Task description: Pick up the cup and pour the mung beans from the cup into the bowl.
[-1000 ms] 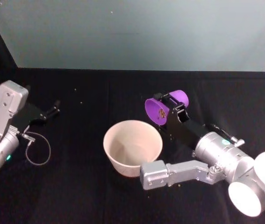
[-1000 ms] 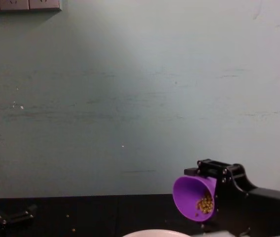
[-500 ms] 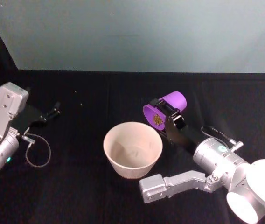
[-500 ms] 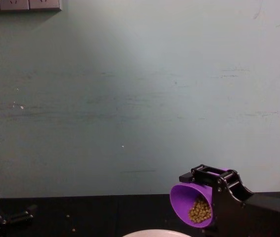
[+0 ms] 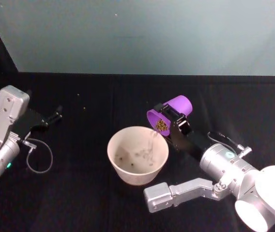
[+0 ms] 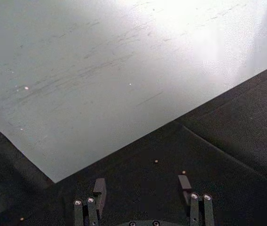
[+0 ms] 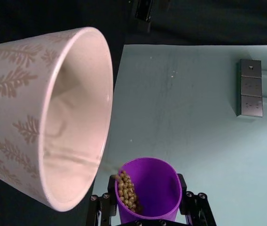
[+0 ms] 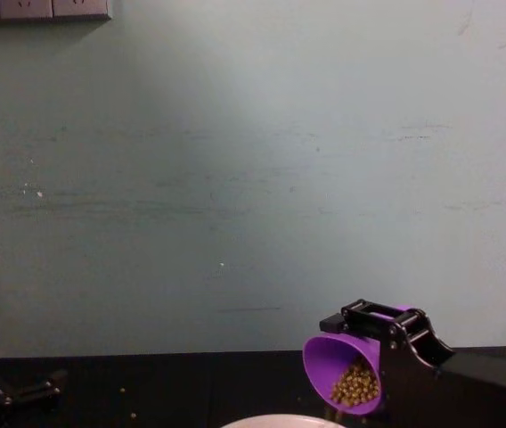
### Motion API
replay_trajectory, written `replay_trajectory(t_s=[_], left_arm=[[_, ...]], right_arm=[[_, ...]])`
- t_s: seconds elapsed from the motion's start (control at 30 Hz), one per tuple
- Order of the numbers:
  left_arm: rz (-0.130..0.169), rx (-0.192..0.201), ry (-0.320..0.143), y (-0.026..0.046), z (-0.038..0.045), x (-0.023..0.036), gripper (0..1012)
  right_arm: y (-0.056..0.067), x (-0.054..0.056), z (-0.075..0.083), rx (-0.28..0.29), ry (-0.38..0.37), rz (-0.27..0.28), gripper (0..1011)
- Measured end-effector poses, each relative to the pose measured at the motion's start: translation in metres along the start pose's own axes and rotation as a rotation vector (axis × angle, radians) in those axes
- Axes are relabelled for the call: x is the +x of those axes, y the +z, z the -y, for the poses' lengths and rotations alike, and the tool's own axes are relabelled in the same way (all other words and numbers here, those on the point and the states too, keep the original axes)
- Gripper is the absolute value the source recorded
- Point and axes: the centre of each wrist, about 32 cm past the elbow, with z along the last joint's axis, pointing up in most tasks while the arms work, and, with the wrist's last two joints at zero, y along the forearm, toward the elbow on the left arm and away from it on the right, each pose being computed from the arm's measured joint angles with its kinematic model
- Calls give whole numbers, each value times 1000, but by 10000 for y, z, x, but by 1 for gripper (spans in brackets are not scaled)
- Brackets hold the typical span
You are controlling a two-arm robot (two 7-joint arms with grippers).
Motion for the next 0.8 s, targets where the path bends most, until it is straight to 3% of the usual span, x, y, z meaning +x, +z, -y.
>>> replay_trajectory(t_s=[0.8], left_arm=[[0, 0, 0, 0, 0, 0, 1000]], right_arm=[[19, -17, 24, 11, 14, 49, 723]])
